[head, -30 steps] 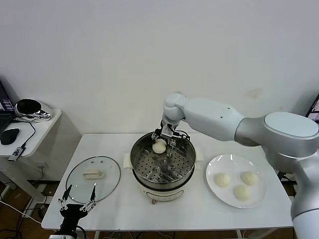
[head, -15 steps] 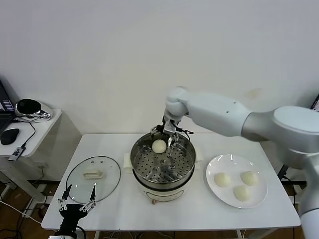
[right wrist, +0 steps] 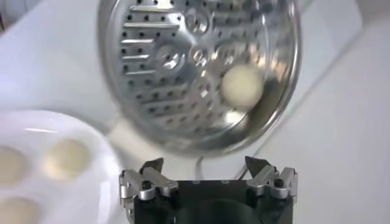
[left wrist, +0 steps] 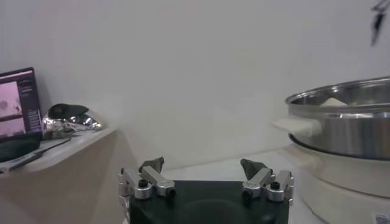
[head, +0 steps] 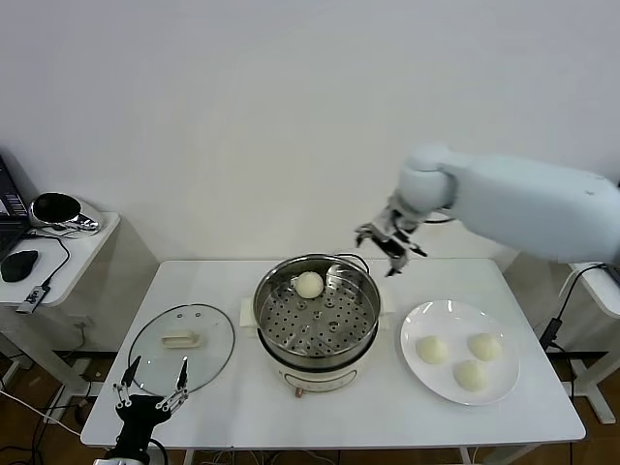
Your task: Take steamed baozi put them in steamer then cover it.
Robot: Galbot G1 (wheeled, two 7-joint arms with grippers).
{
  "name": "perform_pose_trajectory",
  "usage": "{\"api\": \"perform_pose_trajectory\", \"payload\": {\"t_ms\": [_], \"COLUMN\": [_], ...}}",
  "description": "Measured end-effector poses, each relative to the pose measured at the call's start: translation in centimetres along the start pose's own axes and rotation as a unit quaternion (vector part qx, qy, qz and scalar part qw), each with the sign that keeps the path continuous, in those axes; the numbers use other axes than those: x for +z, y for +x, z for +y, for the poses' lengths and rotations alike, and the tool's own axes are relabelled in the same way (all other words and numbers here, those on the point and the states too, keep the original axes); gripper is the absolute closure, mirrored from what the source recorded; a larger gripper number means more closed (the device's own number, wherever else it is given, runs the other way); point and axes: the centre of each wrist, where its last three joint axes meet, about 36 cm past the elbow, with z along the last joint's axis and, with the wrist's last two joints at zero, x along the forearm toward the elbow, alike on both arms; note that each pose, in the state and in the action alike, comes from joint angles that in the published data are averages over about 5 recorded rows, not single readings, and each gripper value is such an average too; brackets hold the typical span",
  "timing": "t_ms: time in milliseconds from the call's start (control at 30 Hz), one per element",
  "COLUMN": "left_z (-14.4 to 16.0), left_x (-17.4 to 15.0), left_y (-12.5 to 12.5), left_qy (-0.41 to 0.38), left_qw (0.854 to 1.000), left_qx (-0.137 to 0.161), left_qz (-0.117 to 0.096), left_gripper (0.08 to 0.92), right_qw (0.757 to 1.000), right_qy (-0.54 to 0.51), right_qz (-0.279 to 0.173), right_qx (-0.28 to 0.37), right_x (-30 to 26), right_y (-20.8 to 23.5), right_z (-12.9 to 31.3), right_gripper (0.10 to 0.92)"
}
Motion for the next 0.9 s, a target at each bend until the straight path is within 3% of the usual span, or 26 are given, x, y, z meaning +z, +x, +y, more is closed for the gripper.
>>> {"api": "perform_pose_trajectory", "payload": {"t_ms": [400,900], "left_z": [-0.1,0.4], "left_x": [0.0,0.4], "left_y": [0.0,0.5], "left_qy": [-0.002,-0.006], "left_qw": [1.0,1.0], "left_qx": [-0.003,-0.01], "left_qz": [-0.001,0.009], "left_gripper": [0.177,0.177], "right_qw": [0.994,0.987], "right_qy": [-0.106,-0.145], "right_qz": [0.005,0.007], "right_qx": [-0.039,-0.07], "right_x": [5.4,7.2], "right_y": [-4.6,-12.8], "right_z": [8.4,12.9], "right_gripper": [0.2,0.2]}}
